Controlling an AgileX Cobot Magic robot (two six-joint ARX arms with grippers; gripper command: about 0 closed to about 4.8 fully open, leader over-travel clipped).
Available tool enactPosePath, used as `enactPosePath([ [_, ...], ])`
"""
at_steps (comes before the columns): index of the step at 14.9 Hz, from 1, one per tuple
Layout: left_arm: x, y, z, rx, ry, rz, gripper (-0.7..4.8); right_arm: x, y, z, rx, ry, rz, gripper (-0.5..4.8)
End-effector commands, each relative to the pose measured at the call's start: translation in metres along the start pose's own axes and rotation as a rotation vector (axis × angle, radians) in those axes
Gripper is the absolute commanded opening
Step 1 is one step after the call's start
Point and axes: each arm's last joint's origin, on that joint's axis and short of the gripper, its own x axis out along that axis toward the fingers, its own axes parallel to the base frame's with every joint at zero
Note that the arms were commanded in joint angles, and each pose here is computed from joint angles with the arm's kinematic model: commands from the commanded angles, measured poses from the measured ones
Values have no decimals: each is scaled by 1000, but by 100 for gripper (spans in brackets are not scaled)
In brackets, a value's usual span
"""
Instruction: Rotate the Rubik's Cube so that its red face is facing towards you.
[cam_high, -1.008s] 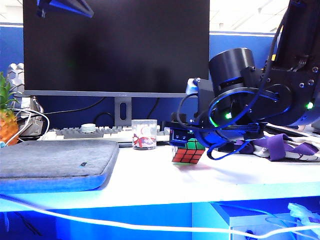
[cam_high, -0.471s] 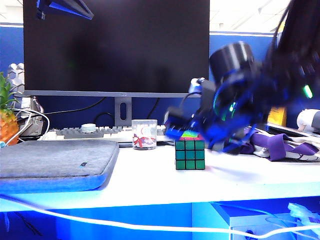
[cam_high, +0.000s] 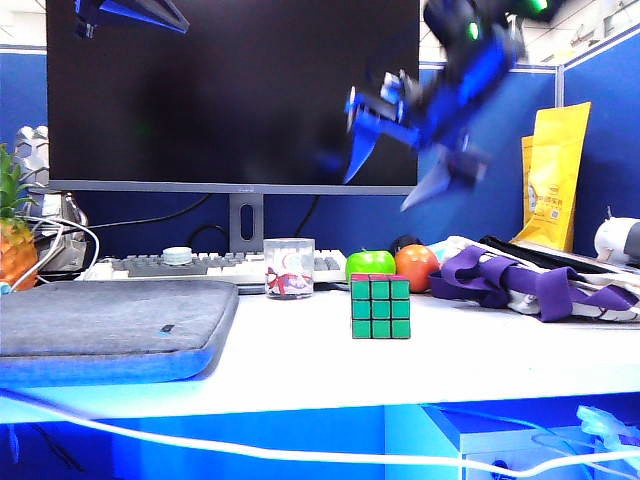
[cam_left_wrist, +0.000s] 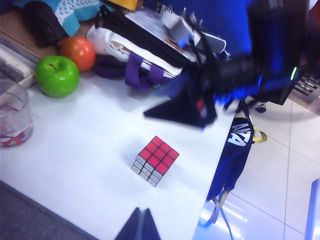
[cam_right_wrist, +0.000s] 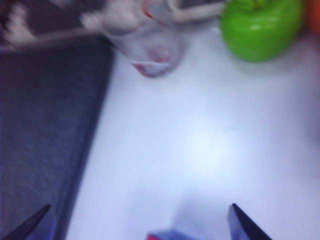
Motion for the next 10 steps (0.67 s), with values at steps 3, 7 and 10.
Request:
enactPosePath([
  [3,-1,-3,0,-5,2,-13,-4,-34,-1,62,35,173,-79,479],
  [7,-1,-3,-1,-18,11,-17,-4,-2,-11,45,81,368,-70,479],
  [10,-1,-3,-2,-25,16,-19,-4,19,-21,29,110,468,-91,479],
])
